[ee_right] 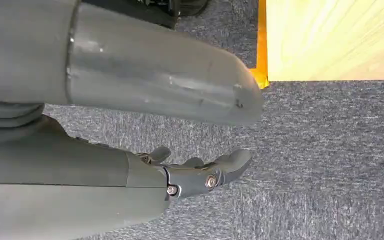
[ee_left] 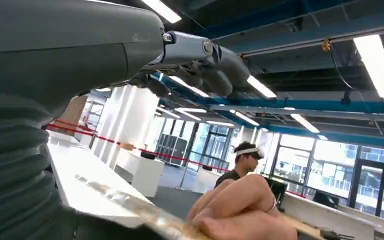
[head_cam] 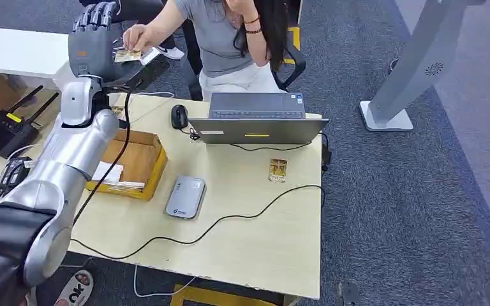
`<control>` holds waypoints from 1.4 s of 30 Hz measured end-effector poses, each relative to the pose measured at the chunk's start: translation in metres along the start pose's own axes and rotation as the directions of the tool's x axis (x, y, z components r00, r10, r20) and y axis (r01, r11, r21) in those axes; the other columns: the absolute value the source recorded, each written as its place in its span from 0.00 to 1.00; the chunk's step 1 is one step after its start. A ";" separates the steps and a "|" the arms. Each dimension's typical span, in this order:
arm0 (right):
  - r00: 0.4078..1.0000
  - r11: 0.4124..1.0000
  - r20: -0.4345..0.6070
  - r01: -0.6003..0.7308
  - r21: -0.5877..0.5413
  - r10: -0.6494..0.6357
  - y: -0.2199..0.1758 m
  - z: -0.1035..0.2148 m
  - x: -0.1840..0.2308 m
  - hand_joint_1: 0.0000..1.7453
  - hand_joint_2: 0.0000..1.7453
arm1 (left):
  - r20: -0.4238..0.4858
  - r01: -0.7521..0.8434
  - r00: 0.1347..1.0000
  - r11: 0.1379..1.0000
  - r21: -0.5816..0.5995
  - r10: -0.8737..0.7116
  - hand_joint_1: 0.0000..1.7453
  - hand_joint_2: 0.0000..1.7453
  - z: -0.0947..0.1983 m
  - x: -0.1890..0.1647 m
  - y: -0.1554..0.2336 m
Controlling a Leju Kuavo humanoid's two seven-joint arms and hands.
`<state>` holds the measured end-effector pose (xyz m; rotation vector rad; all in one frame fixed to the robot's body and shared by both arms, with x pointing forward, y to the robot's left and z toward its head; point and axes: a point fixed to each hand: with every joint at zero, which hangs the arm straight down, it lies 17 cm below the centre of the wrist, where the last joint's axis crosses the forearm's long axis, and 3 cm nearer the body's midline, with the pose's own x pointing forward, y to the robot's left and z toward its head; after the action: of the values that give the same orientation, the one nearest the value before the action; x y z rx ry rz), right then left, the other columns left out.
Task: Pass the card to the sensor for recognition and then transmit it.
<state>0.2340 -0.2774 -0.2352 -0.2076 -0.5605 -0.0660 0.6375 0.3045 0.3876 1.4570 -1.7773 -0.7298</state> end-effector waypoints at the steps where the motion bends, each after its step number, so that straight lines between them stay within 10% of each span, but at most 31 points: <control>1: 1.000 1.000 0.000 0.000 0.000 0.000 0.000 0.000 0.000 0.00 0.00 | 0.000 0.000 1.000 1.000 0.000 0.000 1.00 1.00 0.000 0.000 0.000; 24: 1.000 1.000 0.000 -0.021 0.021 0.021 0.006 0.001 0.001 0.00 0.00 | 0.033 0.072 0.997 0.997 -0.032 -0.071 1.00 1.00 -0.001 -0.008 -0.010; 42: 1.000 1.000 -0.006 0.030 0.003 -0.030 0.001 0.003 -0.012 0.00 0.00 | 0.124 -0.032 0.991 0.998 -0.054 0.038 1.00 1.00 0.054 0.040 -0.029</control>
<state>0.2226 -0.2758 -0.2387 -0.1965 -0.5578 -0.0945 0.6062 0.2589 0.3402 1.3688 -1.8593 -0.8596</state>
